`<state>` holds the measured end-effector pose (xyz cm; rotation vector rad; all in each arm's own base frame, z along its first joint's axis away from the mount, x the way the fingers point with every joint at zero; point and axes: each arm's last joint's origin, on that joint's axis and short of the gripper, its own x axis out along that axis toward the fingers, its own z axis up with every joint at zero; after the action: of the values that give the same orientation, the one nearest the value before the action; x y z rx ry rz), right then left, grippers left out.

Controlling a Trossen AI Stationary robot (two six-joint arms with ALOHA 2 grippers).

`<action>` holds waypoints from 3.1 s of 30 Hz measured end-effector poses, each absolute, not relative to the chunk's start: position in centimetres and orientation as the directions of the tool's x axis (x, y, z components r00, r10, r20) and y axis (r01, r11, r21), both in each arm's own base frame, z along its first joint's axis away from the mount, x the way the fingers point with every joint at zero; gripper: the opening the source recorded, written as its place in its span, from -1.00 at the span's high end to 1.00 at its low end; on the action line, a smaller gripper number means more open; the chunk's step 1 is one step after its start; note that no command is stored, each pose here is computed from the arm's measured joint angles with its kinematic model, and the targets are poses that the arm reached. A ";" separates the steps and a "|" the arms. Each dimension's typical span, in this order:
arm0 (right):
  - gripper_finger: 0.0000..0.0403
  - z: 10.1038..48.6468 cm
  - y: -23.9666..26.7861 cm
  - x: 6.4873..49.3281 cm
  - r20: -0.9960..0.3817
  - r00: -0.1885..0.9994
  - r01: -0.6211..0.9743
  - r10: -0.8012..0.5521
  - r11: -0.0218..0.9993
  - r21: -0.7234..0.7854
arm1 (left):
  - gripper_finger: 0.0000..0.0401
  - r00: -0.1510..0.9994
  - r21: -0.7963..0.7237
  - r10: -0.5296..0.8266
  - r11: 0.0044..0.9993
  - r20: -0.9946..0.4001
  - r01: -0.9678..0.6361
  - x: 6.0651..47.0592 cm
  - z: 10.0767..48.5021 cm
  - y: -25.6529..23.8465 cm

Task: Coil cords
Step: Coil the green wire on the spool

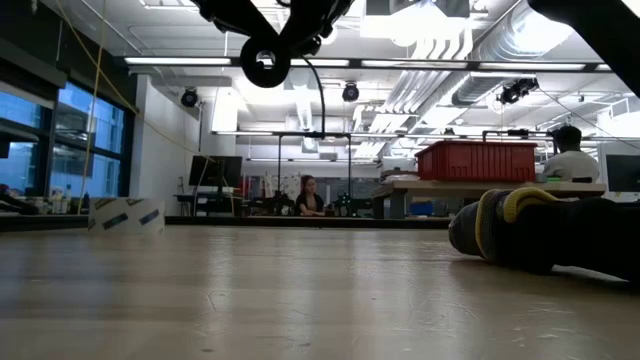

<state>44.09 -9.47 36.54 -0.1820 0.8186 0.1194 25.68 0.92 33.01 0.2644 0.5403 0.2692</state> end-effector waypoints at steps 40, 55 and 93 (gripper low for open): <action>1.00 43.9 -11.9 31.9 -0.845 0.515 0.110 -0.146 0.989 -0.103 | 1.00 0.859 -0.032 0.383 0.908 -0.340 -0.417 18.7 34.5 0.6; 1.00 35.1 -6.1 29.9 -0.448 0.883 0.263 -0.140 0.938 0.225 | 1.00 0.870 -0.075 0.364 0.909 -0.332 -0.409 18.9 34.3 0.5; 1.00 26.6 8.8 34.6 -0.068 0.971 -0.079 0.229 0.575 0.814 | 1.00 0.967 -0.315 0.195 0.918 -0.166 -0.239 18.7 20.8 0.2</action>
<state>34.56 8.77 26.56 0.9422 0.1727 0.1816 18.68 0.21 20.83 -0.3399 0.1324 0.2237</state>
